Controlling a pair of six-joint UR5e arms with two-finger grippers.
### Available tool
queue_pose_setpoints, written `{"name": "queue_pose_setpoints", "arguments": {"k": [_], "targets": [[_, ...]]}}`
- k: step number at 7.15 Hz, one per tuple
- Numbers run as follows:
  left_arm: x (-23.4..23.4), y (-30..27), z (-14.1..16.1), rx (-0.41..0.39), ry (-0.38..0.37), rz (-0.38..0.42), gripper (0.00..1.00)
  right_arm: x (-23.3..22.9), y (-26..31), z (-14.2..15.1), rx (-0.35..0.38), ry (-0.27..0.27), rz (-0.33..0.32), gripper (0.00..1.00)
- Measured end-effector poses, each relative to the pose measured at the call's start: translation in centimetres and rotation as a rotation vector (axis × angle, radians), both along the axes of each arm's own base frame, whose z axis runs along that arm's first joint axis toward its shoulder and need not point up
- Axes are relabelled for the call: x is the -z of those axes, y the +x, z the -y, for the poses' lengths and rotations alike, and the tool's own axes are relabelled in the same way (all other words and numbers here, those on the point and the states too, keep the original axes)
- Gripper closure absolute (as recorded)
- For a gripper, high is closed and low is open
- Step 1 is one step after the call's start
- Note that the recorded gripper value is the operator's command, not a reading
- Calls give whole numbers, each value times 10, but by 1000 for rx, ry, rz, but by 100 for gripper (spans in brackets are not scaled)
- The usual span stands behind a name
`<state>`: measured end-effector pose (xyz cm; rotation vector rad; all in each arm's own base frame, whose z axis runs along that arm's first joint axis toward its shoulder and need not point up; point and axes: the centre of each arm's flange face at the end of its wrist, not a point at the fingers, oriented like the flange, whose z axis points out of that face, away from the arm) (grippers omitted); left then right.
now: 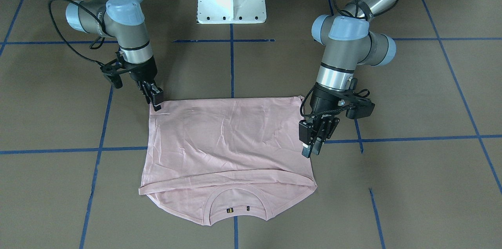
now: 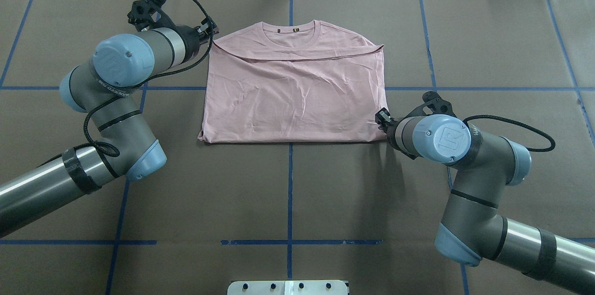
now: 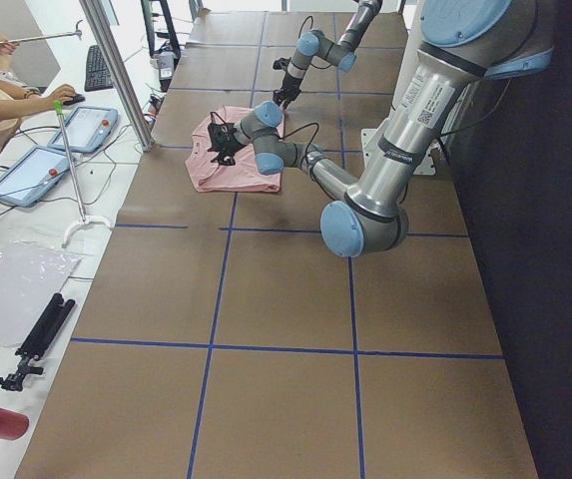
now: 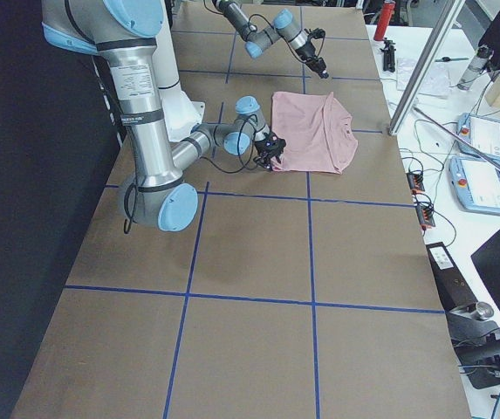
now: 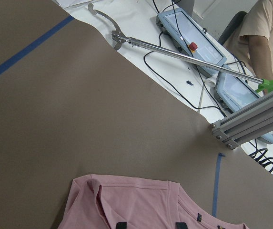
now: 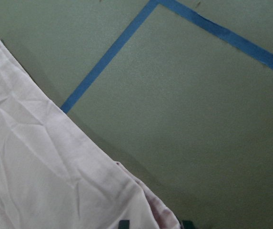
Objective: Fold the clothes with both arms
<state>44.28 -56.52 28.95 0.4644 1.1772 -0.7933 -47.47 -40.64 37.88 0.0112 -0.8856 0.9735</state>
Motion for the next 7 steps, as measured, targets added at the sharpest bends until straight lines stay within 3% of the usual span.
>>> {"name": "queue_pose_setpoints", "arguments": {"k": [4, 5, 7], "targets": [[6, 0, -3, -3, 7, -11, 55, 11, 19, -10, 1, 14, 28, 100], [11, -1, -5, -4, 12, -18, 55, 14, 34, -34, 30, 19, 46, 100], [28, -5, -14, -10, 34, -47, 55, 30, 56, -141, 189, 6, 103, 100]]}}
